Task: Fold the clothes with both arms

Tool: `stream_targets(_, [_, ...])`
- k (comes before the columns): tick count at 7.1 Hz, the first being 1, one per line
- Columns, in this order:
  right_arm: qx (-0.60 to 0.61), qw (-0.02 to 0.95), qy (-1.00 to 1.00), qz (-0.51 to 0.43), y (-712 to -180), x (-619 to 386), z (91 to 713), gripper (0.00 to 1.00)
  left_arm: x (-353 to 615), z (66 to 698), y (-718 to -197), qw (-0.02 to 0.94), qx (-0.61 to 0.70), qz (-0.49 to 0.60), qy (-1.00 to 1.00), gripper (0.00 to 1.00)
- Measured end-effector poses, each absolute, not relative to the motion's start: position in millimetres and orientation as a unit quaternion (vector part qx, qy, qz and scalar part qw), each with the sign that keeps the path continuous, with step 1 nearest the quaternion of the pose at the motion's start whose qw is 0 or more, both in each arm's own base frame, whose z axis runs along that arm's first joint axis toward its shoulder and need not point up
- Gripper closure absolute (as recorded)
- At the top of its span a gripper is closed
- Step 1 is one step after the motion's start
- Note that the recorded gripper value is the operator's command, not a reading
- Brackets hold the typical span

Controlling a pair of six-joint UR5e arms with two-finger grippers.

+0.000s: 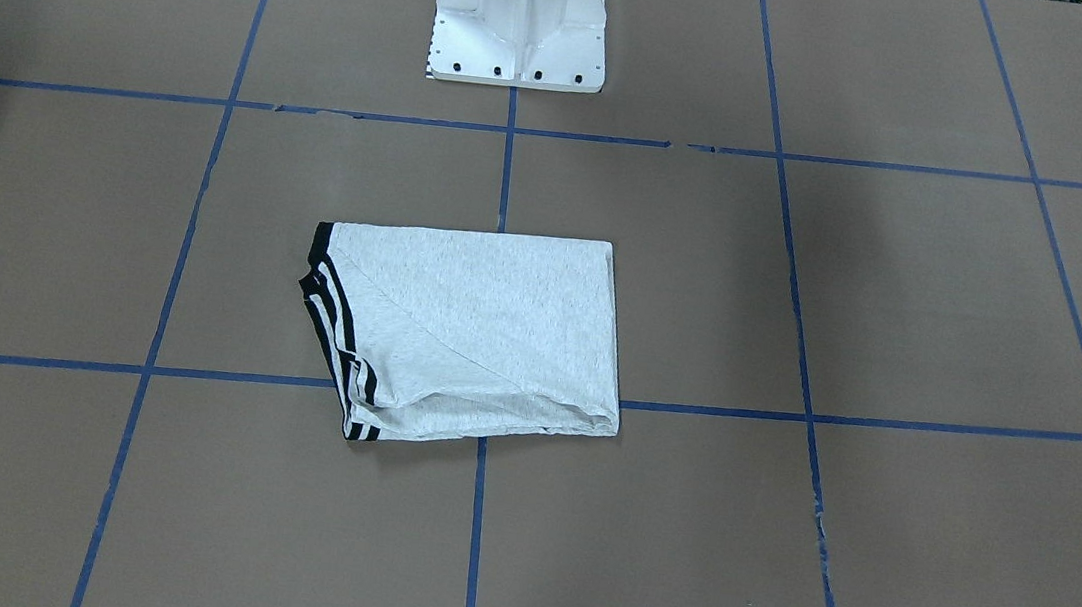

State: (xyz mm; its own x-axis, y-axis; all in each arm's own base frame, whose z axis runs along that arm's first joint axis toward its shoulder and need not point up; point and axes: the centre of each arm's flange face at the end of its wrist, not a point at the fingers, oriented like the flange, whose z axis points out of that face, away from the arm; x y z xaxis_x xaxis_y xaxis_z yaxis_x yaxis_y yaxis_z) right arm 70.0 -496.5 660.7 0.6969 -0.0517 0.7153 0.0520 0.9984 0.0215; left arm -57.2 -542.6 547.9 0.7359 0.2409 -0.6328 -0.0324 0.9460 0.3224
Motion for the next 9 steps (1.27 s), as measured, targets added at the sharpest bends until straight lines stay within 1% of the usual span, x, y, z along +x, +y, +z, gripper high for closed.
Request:
stream_targets(1, [0.005, 0.920, -0.390, -0.030, -498, 70, 655, 0.00, -64, 552, -546, 0.921, 0.149, 0.081, 0.350, 0.00])
stream_targets(4, [0.015, 0.921, -0.388, -0.037, -502, 68, 644, 0.00, -80, 604, -541, 0.925, 0.118, 0.103, 0.346, 0.00])
stream_targets(6, [0.015, 0.921, -0.388, -0.039, -502, 64, 642, 0.00, -80, 628, -525, 0.926, 0.109, 0.102, 0.348, 0.00])
stream_targets(9, [0.015, 0.921, -0.387, -0.034, -502, 58, 634, 0.00, -79, 629, -519, 0.924, 0.120, 0.096, 0.349, 0.00])
